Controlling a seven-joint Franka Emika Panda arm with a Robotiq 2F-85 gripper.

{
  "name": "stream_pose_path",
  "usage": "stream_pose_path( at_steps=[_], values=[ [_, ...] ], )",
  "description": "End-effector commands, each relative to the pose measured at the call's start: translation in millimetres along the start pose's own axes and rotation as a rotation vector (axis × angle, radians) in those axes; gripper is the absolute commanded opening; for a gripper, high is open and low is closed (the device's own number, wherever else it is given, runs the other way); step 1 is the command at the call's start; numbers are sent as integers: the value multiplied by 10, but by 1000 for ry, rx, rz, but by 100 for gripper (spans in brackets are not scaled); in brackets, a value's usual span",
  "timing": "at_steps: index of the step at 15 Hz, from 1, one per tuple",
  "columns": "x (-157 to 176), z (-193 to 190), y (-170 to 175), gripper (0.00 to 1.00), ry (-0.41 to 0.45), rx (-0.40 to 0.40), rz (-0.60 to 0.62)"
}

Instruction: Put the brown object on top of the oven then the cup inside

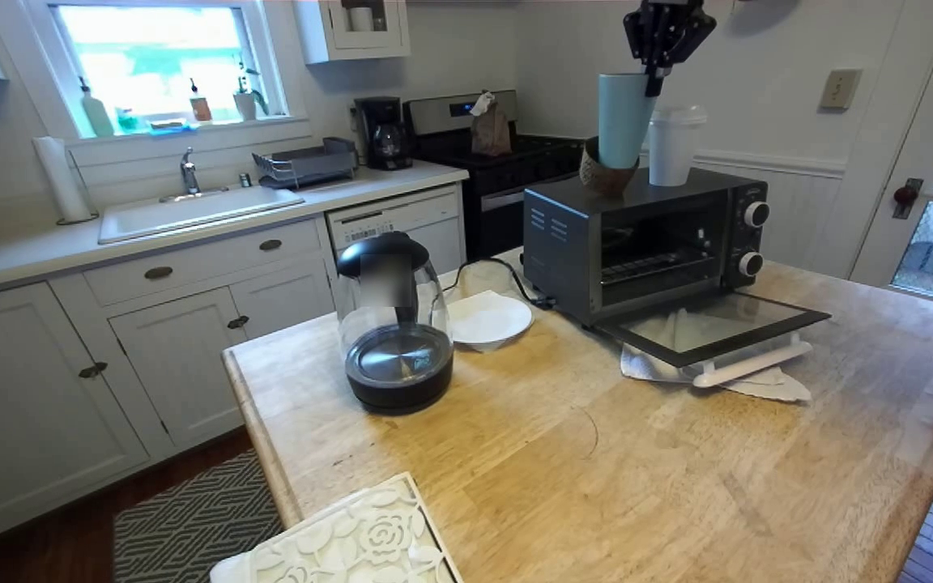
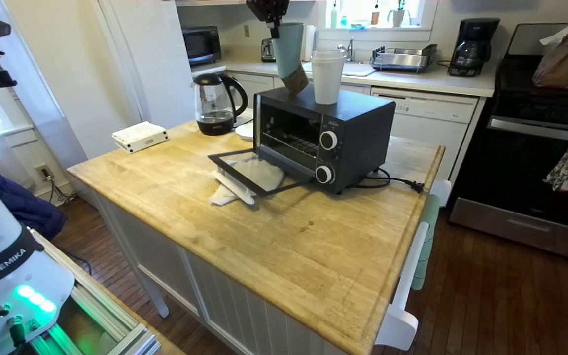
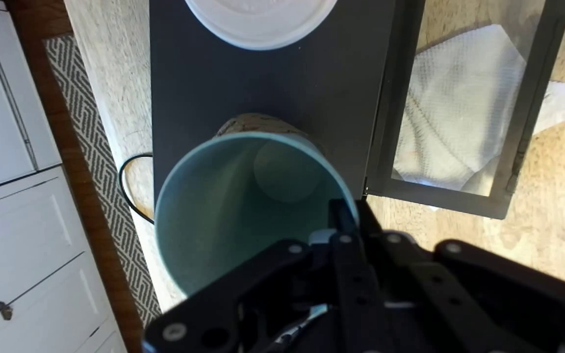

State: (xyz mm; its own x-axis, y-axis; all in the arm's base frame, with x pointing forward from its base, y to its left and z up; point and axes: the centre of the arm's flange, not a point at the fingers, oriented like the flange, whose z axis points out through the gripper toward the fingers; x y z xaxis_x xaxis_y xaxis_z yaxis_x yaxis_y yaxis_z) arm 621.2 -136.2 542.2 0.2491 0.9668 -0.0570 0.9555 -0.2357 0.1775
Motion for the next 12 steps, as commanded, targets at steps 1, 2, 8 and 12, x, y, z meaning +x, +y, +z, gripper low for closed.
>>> stream_pose_path(
  at_steps=[1,2,8,12],
  values=[
    [-35,125,10,1,-25,3,-7],
    [-32,153,8,1,-27,1,-6],
    [-12,-100,103,1,-67,-107,-37],
    [-27,8,125,1,-88,-116,-60]
  ],
)
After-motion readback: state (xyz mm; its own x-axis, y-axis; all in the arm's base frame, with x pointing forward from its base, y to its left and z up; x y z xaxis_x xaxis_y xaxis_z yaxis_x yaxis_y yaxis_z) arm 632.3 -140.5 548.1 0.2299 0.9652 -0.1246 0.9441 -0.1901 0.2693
